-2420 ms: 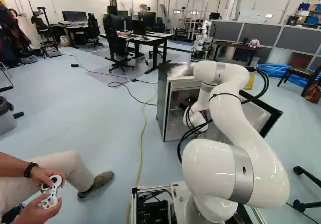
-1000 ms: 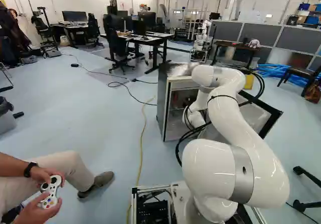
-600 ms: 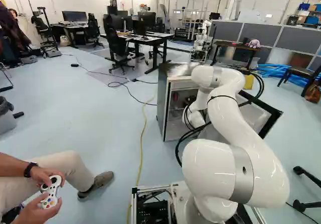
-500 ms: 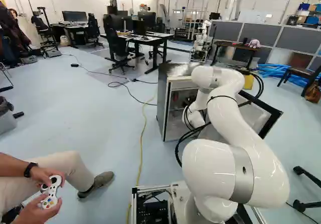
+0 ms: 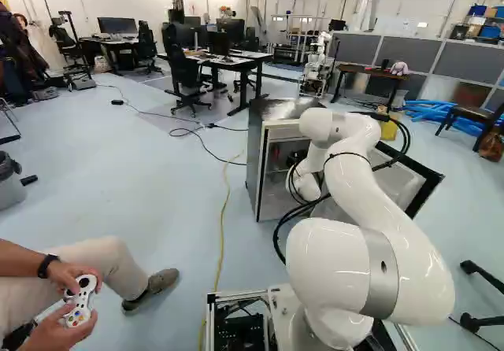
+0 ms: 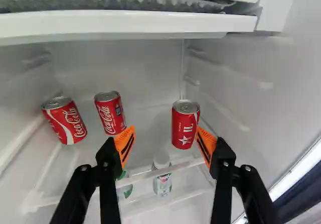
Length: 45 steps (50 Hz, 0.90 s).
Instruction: Grab a drink from the fridge
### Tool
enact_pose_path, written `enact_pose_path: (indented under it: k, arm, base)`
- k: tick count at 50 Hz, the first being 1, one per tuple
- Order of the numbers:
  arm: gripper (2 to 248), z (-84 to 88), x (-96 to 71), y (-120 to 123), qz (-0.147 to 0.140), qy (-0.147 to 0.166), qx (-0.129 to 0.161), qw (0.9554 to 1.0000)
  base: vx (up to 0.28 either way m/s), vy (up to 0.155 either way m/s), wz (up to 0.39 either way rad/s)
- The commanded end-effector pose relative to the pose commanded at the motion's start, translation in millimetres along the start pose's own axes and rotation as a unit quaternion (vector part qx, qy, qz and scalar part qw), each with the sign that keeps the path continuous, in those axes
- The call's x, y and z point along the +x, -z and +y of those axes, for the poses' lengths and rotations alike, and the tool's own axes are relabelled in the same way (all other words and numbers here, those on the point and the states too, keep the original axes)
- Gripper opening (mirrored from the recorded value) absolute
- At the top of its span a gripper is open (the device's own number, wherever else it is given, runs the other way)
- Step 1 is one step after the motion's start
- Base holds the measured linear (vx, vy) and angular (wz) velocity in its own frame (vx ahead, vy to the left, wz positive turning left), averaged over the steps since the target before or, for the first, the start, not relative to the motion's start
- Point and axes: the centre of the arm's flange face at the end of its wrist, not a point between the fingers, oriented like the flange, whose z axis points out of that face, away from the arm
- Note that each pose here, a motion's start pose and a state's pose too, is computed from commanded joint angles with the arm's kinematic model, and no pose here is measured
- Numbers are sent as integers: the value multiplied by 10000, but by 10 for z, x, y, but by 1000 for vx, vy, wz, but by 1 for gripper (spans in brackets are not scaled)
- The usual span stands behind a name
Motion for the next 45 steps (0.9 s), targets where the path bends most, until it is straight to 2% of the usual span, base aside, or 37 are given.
enact_pose_path:
  k: [16, 45]
  arm:
    - [178, 123, -74, -182, 43, -8, -162, 9999]
    - [178, 184, -223, -571, 223, 3, -310, 9993]
  base:
    - [0, 0, 0]
    - [0, 0, 0]
